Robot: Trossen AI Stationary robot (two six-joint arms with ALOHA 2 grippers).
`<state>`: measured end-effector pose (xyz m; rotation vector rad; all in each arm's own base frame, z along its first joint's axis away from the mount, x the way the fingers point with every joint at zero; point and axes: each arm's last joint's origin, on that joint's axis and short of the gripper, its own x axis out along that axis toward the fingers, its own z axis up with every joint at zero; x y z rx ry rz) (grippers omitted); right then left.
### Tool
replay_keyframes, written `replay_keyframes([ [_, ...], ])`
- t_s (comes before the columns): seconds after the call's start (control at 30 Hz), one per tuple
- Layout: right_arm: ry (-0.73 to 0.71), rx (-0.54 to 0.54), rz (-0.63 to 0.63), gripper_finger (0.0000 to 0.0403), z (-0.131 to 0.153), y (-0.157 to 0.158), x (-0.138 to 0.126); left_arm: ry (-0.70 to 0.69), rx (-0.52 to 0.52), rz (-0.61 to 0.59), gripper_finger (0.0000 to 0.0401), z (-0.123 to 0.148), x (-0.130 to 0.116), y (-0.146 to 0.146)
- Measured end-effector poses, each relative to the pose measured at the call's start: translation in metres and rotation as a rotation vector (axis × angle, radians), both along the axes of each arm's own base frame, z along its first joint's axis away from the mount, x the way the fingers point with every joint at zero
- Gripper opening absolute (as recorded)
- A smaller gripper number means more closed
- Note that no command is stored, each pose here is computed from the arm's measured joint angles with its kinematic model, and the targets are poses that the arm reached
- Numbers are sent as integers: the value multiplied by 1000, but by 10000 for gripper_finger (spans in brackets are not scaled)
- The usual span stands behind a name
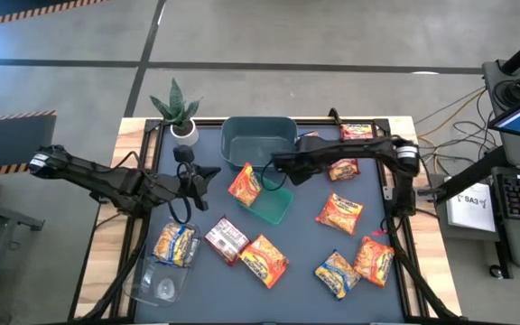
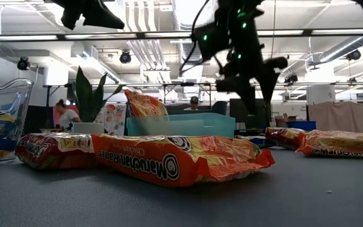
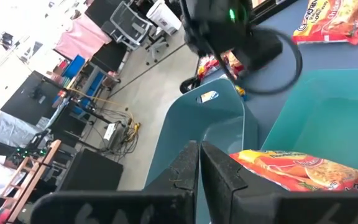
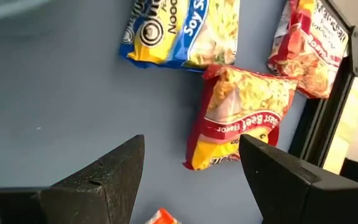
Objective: Sort Maruchan noodles
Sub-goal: Put the red noodle pack into the blue bin
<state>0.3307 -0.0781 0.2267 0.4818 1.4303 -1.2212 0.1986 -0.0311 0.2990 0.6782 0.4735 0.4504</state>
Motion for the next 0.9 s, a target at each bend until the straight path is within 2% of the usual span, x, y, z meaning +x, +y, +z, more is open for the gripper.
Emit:
replay_keyframes([
  [0.3, 232, 1, -89, 251, -35, -17, -4, -3, -15, 6, 0, -1, 0, 0],
  [0.63, 256, -43, -70, 251, -49, -19, -2, 13, -38, 18, 0, -5, -1, 0],
  [0.9, 217, -85, -52, 251, -45, -14, -15, 13, -40, 19, 0, -5, -1, 0],
])
